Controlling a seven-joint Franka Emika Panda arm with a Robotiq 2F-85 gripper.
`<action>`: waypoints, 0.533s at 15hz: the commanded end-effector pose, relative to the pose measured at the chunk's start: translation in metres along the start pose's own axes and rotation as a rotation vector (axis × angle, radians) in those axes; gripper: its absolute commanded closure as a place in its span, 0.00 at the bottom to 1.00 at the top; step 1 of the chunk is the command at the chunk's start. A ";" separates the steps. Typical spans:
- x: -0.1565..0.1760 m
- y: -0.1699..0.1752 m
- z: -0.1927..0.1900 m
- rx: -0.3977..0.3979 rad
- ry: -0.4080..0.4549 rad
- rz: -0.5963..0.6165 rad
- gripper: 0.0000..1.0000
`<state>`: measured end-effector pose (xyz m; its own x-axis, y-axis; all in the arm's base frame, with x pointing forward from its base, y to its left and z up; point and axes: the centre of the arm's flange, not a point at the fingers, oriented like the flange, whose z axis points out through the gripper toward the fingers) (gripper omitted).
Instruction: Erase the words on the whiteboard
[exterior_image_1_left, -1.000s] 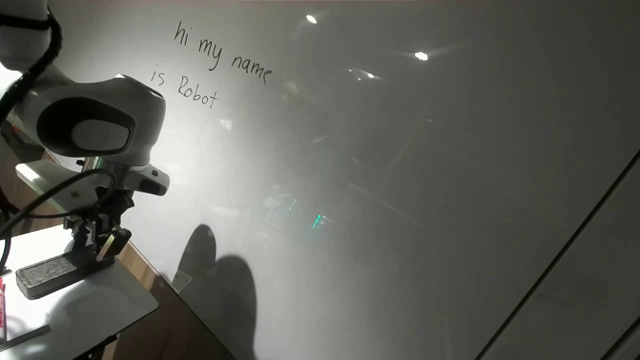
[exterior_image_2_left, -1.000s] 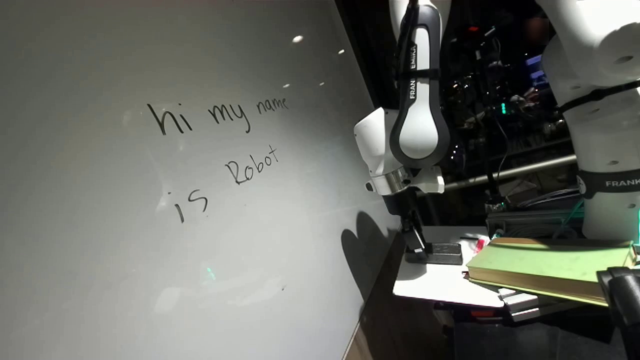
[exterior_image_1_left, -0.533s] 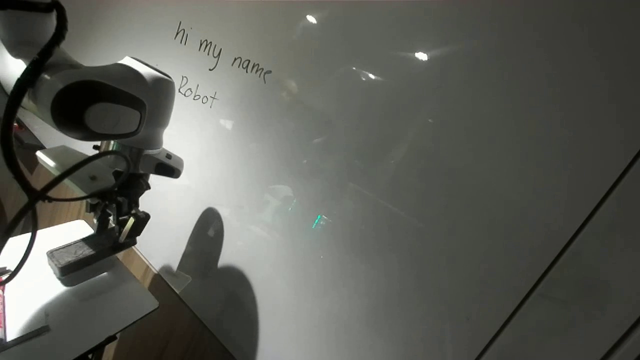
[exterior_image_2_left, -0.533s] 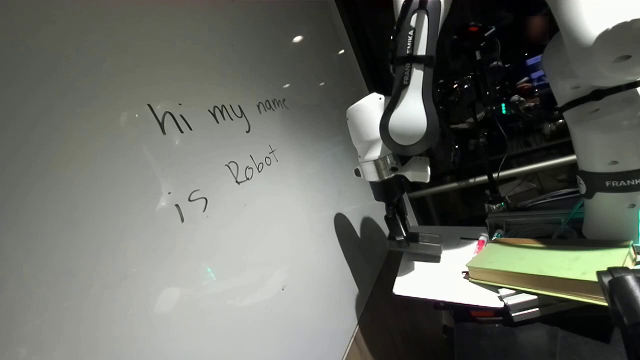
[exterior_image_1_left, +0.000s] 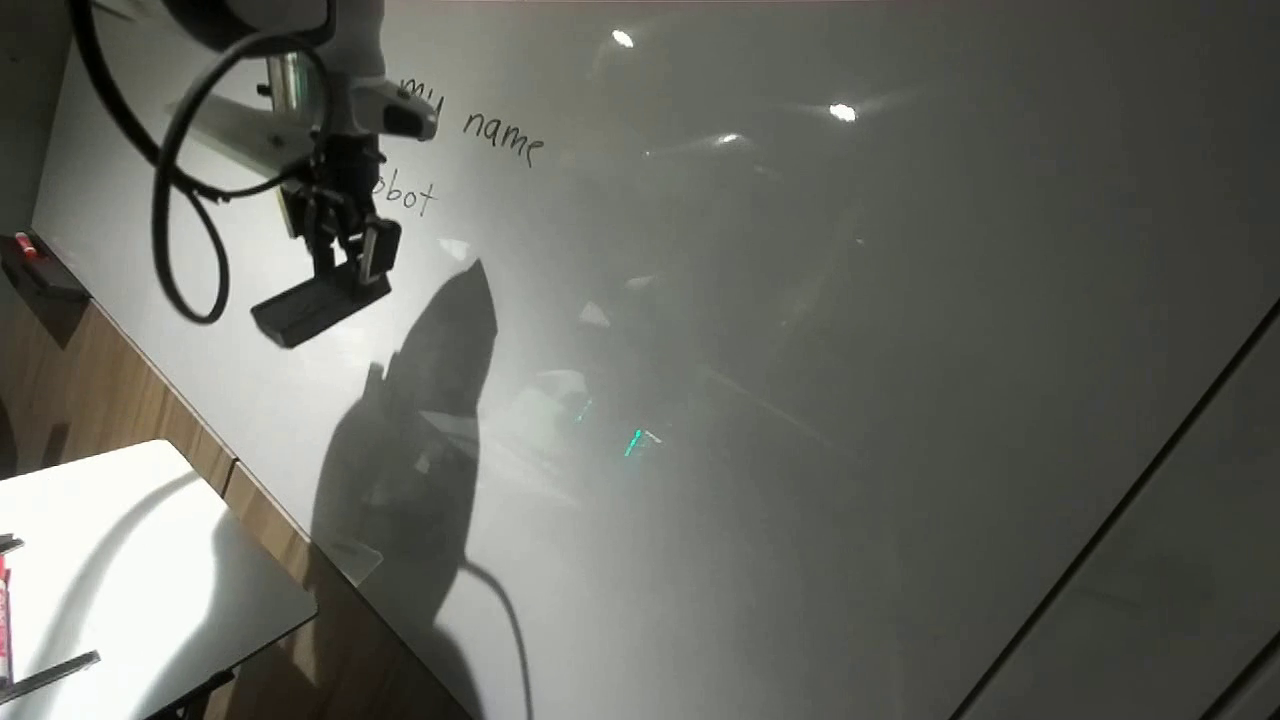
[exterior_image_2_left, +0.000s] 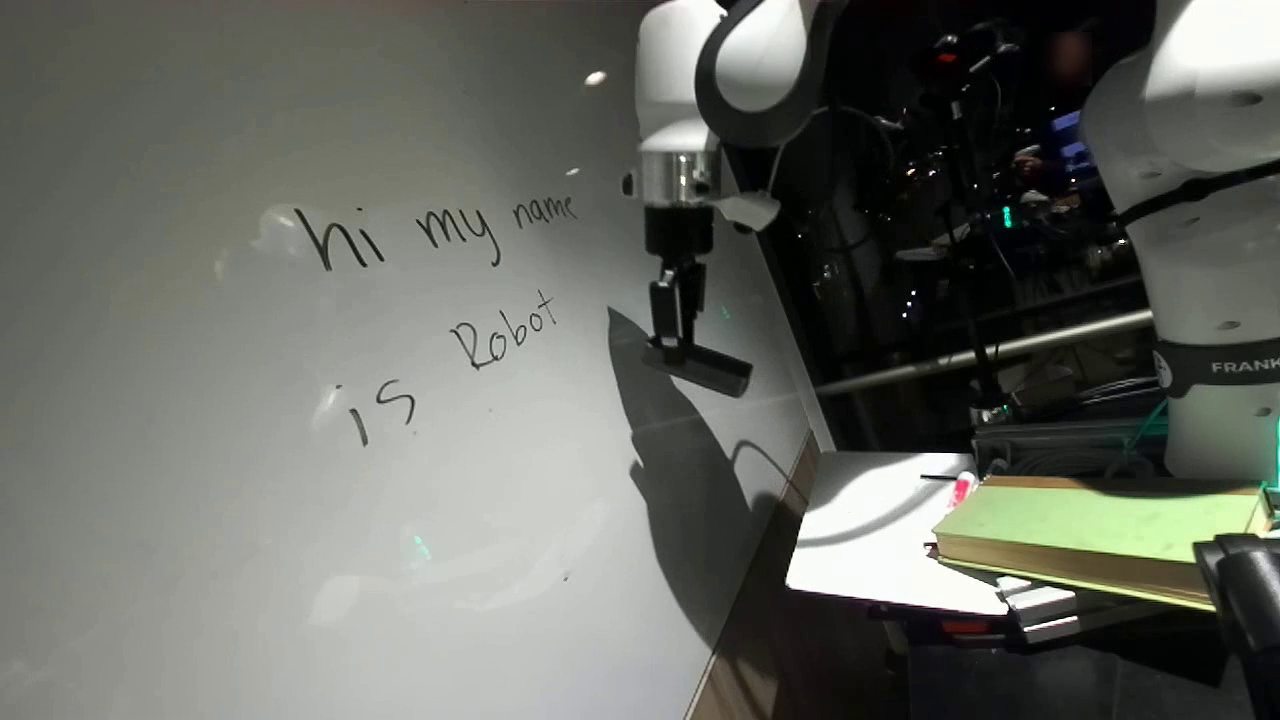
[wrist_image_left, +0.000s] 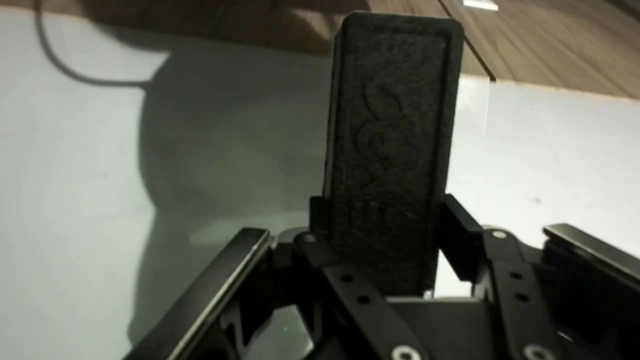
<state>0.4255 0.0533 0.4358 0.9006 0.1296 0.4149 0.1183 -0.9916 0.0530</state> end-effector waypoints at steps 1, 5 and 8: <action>0.057 -0.027 -0.059 0.012 0.138 0.031 0.70; 0.087 -0.063 -0.092 0.031 0.249 0.049 0.70; 0.098 -0.074 -0.099 0.044 0.296 0.069 0.70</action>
<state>0.4486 0.1272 0.5546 0.7745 0.0806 0.6274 0.1026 -0.9947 0.0012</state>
